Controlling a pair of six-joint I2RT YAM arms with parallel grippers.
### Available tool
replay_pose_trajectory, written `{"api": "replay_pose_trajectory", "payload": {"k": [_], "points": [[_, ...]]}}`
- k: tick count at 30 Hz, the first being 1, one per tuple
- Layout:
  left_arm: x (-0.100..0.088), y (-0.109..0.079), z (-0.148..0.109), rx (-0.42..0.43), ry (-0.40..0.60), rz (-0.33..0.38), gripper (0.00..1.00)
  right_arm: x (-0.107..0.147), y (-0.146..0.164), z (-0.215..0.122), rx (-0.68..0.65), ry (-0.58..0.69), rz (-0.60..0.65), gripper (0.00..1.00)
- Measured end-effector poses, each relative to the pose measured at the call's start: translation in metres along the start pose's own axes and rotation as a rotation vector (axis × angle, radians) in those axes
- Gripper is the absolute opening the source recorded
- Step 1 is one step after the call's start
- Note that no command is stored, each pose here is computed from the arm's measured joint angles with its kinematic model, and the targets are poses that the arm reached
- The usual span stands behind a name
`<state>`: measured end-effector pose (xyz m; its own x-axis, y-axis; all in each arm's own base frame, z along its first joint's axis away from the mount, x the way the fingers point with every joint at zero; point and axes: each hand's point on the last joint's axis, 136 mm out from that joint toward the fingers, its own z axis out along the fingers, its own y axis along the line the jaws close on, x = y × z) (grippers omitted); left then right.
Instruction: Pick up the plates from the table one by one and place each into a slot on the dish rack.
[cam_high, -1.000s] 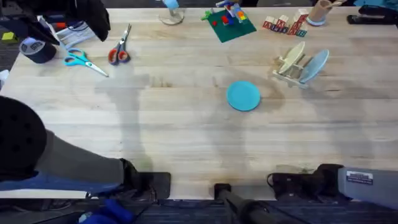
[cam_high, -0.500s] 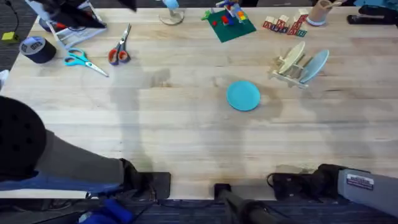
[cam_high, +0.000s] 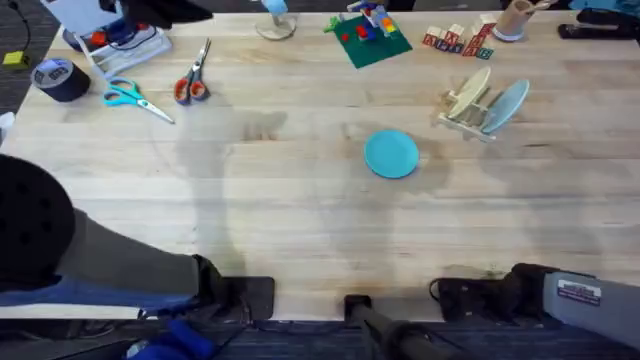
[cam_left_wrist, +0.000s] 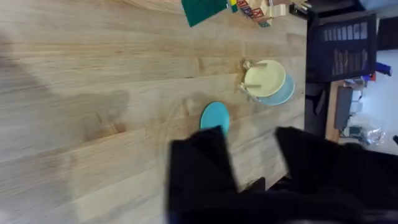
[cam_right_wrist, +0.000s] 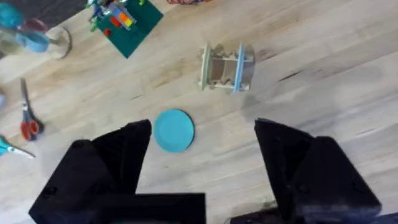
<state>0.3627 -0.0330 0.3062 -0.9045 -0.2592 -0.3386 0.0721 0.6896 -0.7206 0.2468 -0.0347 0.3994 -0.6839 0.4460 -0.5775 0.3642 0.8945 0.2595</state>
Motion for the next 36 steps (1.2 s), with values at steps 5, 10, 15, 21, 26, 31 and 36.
{"api": "replay_pose_trajectory", "payload": {"k": [5, 10, 15, 21, 26, 31, 36], "points": [[0.001, -0.005, 0.004, 0.009, 0.007, -0.020, 0.055, 0.000, 0.003, 0.000, -0.018, 0.002, 0.000, 0.996], [0.009, -0.017, 0.019, 0.002, 0.052, 0.008, 0.043, 0.001, 0.005, 0.000, -0.029, 0.006, 0.000, 0.996], [0.020, -0.044, 0.048, 0.020, 0.110, 0.112, 0.042, 0.001, 0.006, 0.000, -0.033, 0.007, 0.000, 0.996], [0.044, -0.064, 0.091, 0.053, 0.242, 0.144, 0.042, 0.002, 0.007, 0.000, -0.036, 0.008, -0.005, 0.995], [0.065, -0.069, 0.134, 0.078, 0.369, 0.137, 0.042, 0.004, 0.014, 0.000, -0.054, 0.016, -0.027, 0.996], [0.081, -0.086, 0.169, 0.131, 0.435, 0.186, 0.042, 0.005, 0.016, 0.000, -0.060, 0.018, -0.034, 0.995], [0.097, -0.112, 0.185, 0.170, 0.460, 0.213, 0.042, 0.005, 0.016, 0.000, -0.061, 0.019, -0.034, 0.996]]}}
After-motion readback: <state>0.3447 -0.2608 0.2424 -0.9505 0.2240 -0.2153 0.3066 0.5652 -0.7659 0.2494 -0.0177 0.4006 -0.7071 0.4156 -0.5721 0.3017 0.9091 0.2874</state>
